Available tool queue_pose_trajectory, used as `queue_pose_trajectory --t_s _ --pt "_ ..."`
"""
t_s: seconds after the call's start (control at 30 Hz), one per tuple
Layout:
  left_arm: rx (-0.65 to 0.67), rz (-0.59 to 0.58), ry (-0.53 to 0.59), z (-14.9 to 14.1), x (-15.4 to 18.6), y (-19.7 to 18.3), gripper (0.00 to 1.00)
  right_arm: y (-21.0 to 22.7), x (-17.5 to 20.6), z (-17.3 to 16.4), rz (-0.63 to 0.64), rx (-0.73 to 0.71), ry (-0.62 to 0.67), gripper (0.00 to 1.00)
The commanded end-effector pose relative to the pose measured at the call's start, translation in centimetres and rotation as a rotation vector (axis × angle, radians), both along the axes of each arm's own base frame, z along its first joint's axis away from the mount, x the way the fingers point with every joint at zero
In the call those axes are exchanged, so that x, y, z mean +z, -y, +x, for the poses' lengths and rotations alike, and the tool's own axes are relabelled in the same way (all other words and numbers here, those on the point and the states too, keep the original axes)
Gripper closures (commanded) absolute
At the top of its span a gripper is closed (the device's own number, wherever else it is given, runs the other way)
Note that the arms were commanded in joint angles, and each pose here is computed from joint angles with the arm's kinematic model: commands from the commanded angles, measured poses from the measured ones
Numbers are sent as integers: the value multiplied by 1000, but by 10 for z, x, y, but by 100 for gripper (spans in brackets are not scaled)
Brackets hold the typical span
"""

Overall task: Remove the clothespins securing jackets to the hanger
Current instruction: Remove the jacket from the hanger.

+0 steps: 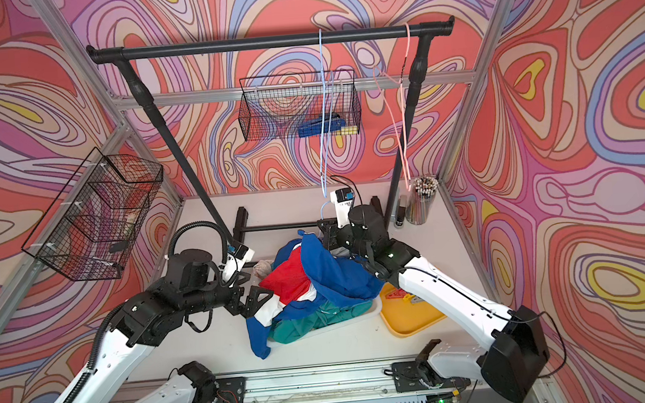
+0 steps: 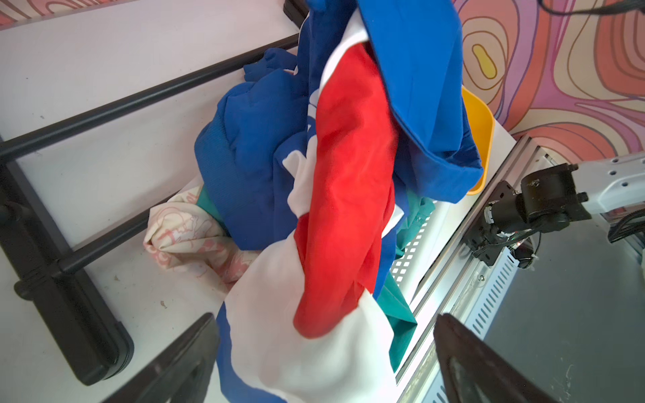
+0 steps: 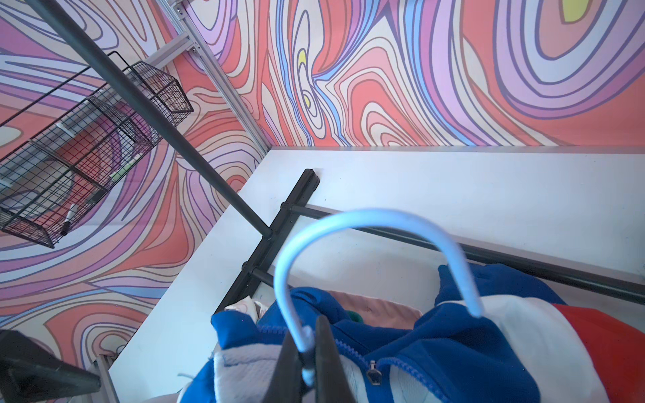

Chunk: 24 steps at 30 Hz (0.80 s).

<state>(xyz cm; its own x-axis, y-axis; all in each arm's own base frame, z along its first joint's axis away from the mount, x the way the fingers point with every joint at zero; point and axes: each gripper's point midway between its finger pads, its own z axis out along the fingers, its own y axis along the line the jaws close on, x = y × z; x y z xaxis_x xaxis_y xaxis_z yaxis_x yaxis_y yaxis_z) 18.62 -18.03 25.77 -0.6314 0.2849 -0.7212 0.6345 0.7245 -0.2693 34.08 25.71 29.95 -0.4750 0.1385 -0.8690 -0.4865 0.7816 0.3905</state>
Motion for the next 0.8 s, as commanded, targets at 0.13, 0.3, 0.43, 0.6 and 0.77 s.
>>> queue_pose_trajectory --t_s 0.13,0.3,0.43,0.6,0.77 --pt "-4 80 -60 -11 -30 -10 3 5 12 16 27 -40 1 100" --pt "7 100 -91 -2 -43 -5 9 11 16 20 28 -57 4 100" --pt "3 97 -122 3 -47 2 31 15 18 20 26 -69 4 100" --pt "-10 63 -135 3 -48 8 72 21 20 21 34 -82 8 100" --pt "47 50 -117 11 -44 5 100 19 22 22 38 -74 10 100"
